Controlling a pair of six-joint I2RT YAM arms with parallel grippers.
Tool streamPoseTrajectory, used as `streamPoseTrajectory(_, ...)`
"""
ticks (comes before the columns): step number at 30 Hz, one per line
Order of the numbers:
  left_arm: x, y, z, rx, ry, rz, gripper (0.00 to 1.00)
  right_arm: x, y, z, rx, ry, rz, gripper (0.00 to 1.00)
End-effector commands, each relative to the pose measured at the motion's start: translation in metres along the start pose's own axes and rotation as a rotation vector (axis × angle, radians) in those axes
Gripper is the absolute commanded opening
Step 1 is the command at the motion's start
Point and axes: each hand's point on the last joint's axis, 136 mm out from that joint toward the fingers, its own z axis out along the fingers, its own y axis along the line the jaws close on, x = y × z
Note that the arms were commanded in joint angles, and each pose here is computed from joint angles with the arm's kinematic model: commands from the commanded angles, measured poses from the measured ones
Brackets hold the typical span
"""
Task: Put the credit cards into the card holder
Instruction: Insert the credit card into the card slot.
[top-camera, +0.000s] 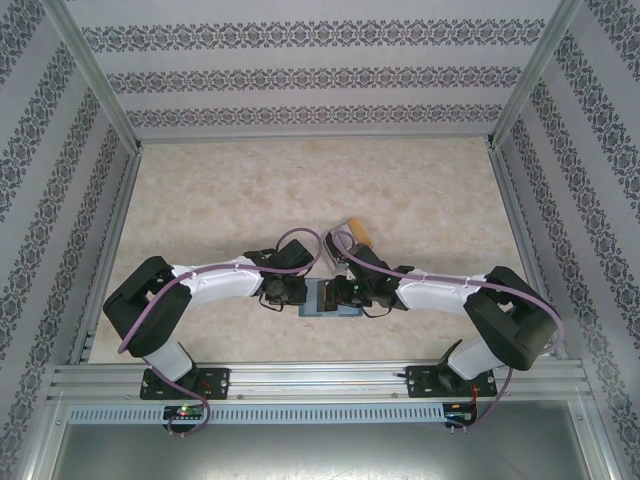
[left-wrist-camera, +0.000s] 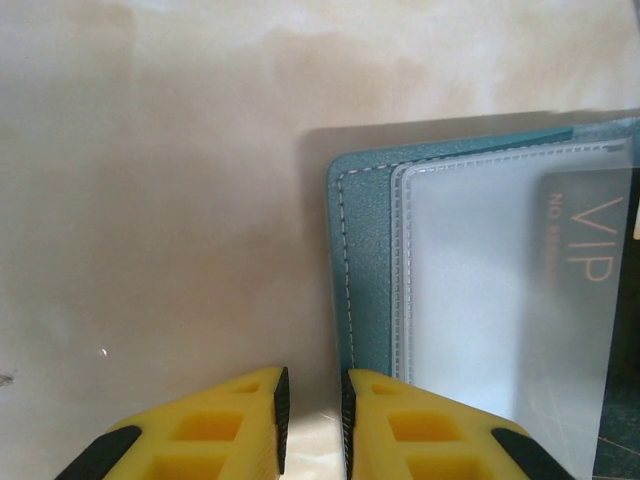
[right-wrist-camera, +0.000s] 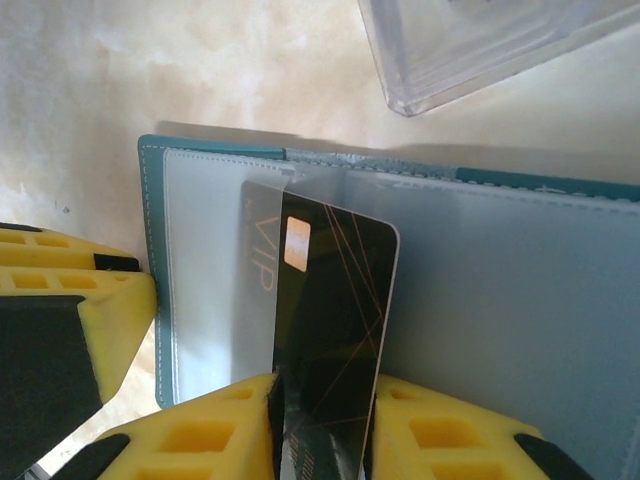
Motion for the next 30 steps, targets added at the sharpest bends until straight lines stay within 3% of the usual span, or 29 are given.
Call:
streamPoseTrajectory(1, -0.006, -0.003, 0.001, -0.002, -0.004, 0.016, 0.23, 0.005, -0.006, 0.007, 0.075, 0.028, -0.026, 0.27)
streamPoseTrajectory(6, -0.006, -0.006, 0.003, 0.014, -0.001, 0.020, 0.23, 0.006, 0.014, 0.015, 0.027, 0.058, -0.062, 0.28)
streamPoseTrajectory(12, -0.006, -0.002, 0.003, -0.008, 0.000, 0.018, 0.21, 0.002, -0.005, 0.001, 0.170, 0.034, -0.055, 0.34)
streamPoseTrajectory(18, -0.004, -0.001, 0.005, -0.004, 0.003, 0.014, 0.20, -0.004, -0.008, -0.014, 0.200, -0.015, -0.061, 0.44)
streamPoseTrajectory(21, -0.005, -0.003, 0.005, 0.003, 0.003, 0.014, 0.20, -0.004, -0.005, -0.011, 0.181, -0.011, -0.055, 0.40)
streamPoseTrajectory(26, -0.005, -0.004, 0.004, 0.011, 0.000, 0.014, 0.21, -0.004, 0.003, -0.002, 0.156, 0.007, -0.062, 0.21)
streamPoseTrajectory(30, -0.005, -0.005, 0.004, 0.013, -0.001, 0.013, 0.20, -0.004, 0.001, 0.005, 0.170, 0.018, -0.060, 0.17)
